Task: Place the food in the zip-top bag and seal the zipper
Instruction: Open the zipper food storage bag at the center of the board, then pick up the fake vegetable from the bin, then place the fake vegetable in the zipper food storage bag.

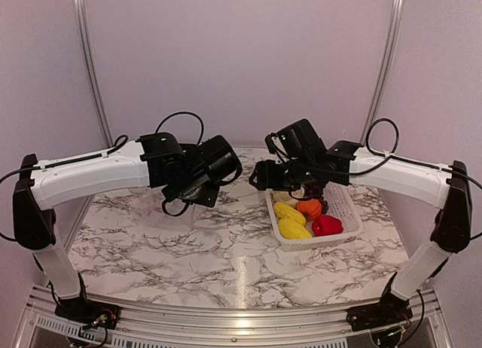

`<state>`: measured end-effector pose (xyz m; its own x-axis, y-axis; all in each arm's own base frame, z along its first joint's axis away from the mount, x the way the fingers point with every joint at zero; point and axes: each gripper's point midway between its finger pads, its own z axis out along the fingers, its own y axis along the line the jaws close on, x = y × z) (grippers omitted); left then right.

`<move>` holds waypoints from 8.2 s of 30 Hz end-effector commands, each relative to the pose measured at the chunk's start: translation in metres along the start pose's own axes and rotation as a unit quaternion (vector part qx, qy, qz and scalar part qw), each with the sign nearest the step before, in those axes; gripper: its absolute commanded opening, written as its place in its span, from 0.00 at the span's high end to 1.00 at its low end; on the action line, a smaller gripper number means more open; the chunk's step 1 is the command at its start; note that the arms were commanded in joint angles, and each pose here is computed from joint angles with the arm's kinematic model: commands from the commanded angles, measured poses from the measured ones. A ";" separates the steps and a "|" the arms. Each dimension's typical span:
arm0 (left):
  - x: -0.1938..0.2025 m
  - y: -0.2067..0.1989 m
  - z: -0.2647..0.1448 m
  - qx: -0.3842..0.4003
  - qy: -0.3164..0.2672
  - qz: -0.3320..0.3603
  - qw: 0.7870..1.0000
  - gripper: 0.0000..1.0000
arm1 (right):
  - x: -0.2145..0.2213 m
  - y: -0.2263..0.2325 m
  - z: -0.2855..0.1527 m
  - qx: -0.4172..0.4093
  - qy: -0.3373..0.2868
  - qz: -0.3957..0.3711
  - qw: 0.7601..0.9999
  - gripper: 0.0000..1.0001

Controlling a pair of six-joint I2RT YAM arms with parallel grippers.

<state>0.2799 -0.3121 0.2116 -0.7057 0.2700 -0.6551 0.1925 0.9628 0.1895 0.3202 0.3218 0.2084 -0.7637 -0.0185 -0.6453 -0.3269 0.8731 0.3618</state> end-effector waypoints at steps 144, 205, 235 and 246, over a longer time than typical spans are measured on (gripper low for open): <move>-0.012 -0.009 -0.006 0.107 -0.016 0.026 0.994 1.00 | 0.052 -0.175 0.022 0.075 0.241 -0.073 0.965 0.23; -0.039 -0.051 0.030 0.149 -0.030 -0.075 0.986 1.00 | -0.064 0.000 -0.100 -0.226 -0.043 0.020 0.973 0.73; -0.116 -0.077 -0.019 0.329 -0.129 -0.279 0.893 1.00 | -0.025 0.018 -0.031 -0.251 0.057 0.121 0.959 0.76; -0.108 -0.091 -0.013 0.346 -0.102 -0.274 0.892 1.00 | -0.034 0.027 -0.016 -0.207 0.070 0.115 0.969 0.49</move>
<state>0.3314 -0.4225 0.2639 -0.6968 -0.3072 -0.6481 0.2589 0.7350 -0.6267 0.3225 0.3258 0.2405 -0.9061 0.0801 -0.4153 -0.2995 0.5719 0.7637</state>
